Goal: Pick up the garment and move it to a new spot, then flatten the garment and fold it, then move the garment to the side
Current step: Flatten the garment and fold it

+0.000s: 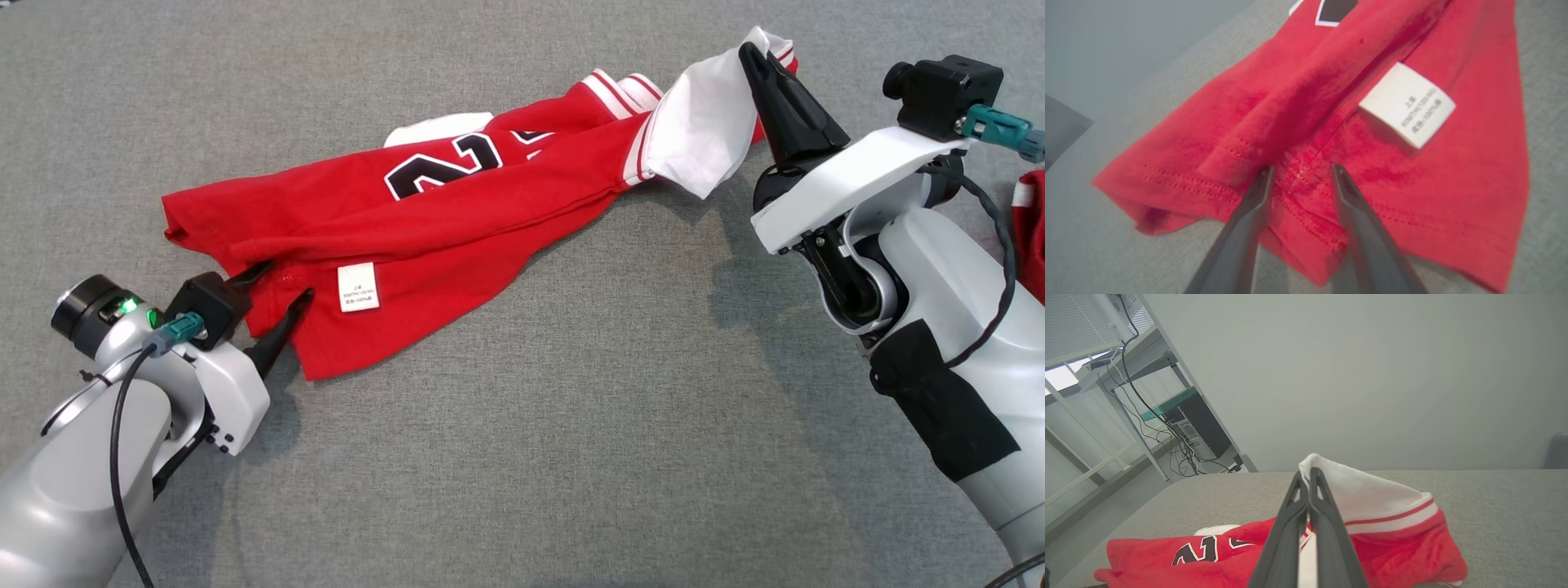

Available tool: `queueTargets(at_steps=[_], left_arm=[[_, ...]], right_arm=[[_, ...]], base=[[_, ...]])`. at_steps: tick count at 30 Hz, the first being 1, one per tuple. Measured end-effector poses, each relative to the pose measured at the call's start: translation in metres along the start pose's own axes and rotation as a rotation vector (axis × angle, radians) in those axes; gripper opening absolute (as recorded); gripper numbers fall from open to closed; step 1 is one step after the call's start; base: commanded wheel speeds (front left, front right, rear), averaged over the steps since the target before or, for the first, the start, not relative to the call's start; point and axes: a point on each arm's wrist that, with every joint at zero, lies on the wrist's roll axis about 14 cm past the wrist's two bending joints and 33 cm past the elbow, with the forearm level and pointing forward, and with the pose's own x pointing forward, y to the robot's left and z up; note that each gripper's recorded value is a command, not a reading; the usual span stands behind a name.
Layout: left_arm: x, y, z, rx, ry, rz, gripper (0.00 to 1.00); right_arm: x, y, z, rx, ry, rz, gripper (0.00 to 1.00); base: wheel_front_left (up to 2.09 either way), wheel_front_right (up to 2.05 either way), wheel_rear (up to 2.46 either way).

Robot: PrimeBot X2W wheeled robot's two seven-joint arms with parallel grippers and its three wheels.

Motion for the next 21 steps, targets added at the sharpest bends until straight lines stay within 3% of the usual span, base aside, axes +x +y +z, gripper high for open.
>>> queueTargets(at_steps=[5,9,11,13,21], left_arm=[[0.005,0.0,0.001,0.003,0.0,-0.004,0.72],[0.007,-0.003,-0.002,0.011,0.009,-0.015,0.56],[0.009,-0.004,-0.001,0.017,0.014,-0.02,0.38],[0.009,-0.006,-0.003,0.021,0.02,-0.027,0.04],[0.007,-0.004,0.007,0.012,0.0,-0.021,0.0]], right_arm=[[0.0,-0.002,-0.002,0.002,0.004,-0.004,0.0],[0.0,-0.003,-0.003,0.004,0.005,-0.005,0.0],[0.0,-0.003,-0.003,0.004,0.004,-0.004,0.0],[0.0,-0.002,-0.002,0.003,0.002,-0.003,0.0],[0.001,0.005,0.005,0.0,-0.015,0.013,0.0]], base=[[0.0,0.0,0.0],[0.0,0.0,0.0],[0.0,0.0,0.0],[0.0,0.0,0.0],[0.0,0.0,0.0]])
